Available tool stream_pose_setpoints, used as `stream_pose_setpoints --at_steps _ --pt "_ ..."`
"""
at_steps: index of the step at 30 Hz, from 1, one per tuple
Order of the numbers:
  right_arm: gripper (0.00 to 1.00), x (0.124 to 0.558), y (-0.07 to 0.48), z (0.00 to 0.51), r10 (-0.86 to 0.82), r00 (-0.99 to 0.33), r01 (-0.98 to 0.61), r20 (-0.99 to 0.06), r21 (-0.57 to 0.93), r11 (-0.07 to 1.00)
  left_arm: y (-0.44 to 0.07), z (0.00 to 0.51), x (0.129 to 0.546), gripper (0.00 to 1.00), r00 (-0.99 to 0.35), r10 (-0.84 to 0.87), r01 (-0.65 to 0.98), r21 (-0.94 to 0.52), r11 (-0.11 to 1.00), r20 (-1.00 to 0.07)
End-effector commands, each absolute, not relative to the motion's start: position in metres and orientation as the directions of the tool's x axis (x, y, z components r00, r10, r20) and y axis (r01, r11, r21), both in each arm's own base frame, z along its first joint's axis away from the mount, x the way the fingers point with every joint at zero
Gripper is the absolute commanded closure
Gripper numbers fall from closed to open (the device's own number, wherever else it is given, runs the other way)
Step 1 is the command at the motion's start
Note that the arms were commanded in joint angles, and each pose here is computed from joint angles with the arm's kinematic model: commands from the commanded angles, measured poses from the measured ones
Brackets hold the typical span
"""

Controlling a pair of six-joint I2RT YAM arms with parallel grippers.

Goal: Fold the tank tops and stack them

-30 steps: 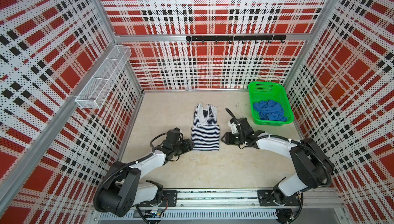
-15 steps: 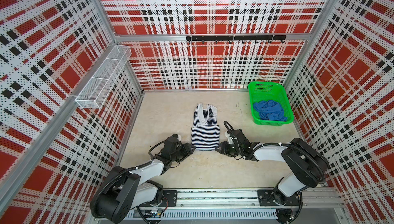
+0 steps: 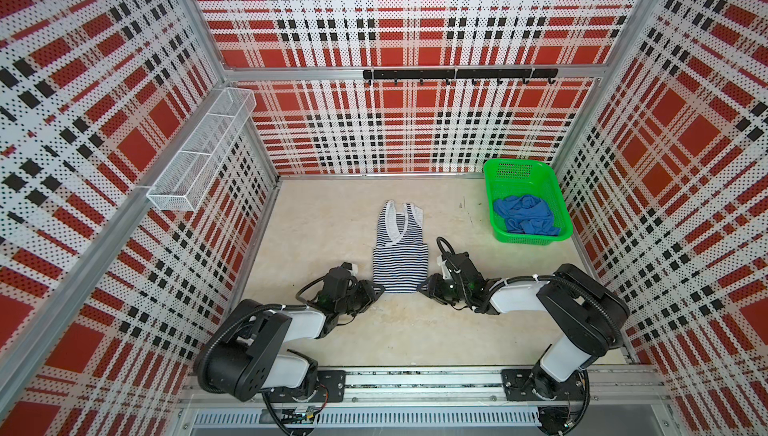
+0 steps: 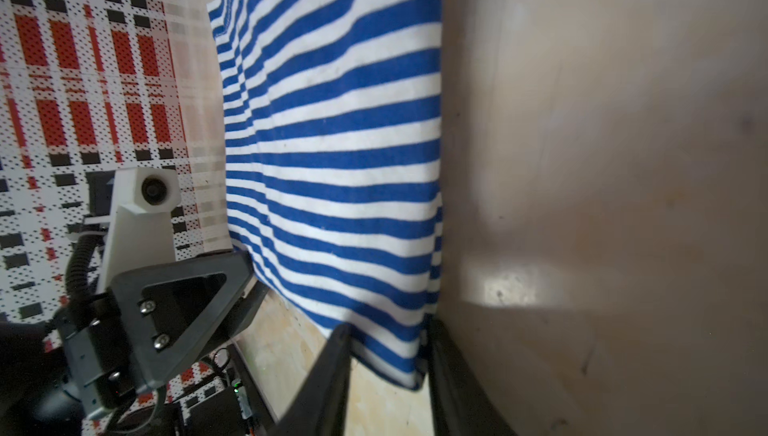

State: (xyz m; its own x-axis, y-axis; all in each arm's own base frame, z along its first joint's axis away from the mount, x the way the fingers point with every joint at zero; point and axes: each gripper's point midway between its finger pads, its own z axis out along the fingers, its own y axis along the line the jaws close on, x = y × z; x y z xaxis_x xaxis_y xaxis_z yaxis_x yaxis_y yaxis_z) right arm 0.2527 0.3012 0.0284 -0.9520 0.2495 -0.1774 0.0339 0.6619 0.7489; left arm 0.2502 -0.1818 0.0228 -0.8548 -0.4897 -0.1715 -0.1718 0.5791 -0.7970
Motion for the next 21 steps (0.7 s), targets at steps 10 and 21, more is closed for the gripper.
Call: stream_pose_setpoints --at_steps 10,21 --pt "1.0 0.244 0.292 0.021 0.211 -0.961 0.032 -0.18 0.683 0.73 -0.174 -0.002 0.233 1.0 -0.868 -0.475 -0.235 -0.725 0.648 -0.143" --pt "1.0 0.223 0.277 0.072 -0.014 -0.959 -0.16 -0.283 0.499 0.851 -0.176 0.05 0.224 1.0 -0.862 -0.439 -0.165 -0.68 0.714 -0.252"
